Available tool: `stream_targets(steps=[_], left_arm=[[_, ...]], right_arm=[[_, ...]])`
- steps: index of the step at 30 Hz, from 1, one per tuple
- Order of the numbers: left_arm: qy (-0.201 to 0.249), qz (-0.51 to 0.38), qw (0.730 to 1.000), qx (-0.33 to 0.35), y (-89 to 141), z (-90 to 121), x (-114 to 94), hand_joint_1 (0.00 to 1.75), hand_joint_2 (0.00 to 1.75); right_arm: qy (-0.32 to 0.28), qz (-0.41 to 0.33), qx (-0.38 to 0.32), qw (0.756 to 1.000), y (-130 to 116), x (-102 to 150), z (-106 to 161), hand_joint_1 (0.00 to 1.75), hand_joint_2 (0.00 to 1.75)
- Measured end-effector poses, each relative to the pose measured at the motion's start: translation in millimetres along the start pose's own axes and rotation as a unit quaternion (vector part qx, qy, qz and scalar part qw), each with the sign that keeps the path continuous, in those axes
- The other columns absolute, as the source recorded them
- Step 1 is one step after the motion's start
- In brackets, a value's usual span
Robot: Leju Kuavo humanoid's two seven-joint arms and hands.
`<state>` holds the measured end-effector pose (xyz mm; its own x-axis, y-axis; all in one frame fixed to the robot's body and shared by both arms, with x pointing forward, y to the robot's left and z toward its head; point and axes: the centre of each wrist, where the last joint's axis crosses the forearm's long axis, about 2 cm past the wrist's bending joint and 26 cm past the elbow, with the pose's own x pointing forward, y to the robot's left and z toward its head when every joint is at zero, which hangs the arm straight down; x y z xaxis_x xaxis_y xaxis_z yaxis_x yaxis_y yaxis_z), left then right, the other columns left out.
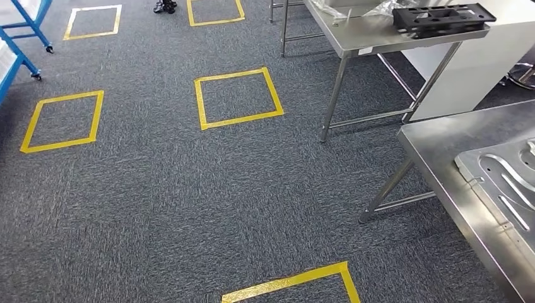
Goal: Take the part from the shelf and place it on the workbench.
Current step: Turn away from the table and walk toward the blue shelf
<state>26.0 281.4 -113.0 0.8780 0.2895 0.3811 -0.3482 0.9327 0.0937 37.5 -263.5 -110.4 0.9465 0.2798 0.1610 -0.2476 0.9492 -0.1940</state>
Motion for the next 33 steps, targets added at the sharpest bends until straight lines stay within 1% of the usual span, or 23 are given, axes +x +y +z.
stream_targets(steps=[4, 8, 12, 16, 19, 24, 33], left_arm=[[-0.012, -0.020, 1.000, 0.004, 10.3, -1.6, 0.5, 0.00, 0.00], [-0.026, -0.030, 0.999, 0.003, 18.9, -4.6, 6.3, 0.00, 0.00], [-0.029, -0.038, 0.999, -0.003, 30.5, -7.3, 11.1, 0.00, 0.00], [-0.025, -0.044, 0.999, -0.005, 37.1, -10.2, 18.6, 0.00, 0.00], [-0.024, -0.049, 0.999, 0.002, 43.6, -10.8, 19.1, 0.00, 0.00], [-0.036, -0.046, 0.998, 0.013, 44.4, -11.7, 22.5, 0.00, 0.00], [-0.047, -0.042, 0.997, 0.042, 45.8, -10.7, 19.2, 0.00, 0.00]], right_arm=[[-0.010, -0.004, 0.008, 1.000, -0.5, 2.7, -0.6, 0.00, 0.00], [-0.014, -0.008, 0.012, 1.000, 0.2, 0.6, -0.6, 0.00, 0.00], [0.003, -0.002, 0.016, 1.000, 0.1, -1.1, -0.6, 0.00, 0.00], [0.025, -0.005, 0.024, 0.999, 0.7, -1.9, -0.6, 0.00, 0.00], [0.028, -0.007, 0.028, 0.999, 0.6, 0.2, -0.7, 0.00, 0.00], [0.030, -0.003, 0.030, 0.999, 1.3, -2.7, -0.4, 0.00, 0.00], [0.005, 0.006, 0.023, 1.000, -1.1, 4.7, -1.3, 0.00, 0.00]])
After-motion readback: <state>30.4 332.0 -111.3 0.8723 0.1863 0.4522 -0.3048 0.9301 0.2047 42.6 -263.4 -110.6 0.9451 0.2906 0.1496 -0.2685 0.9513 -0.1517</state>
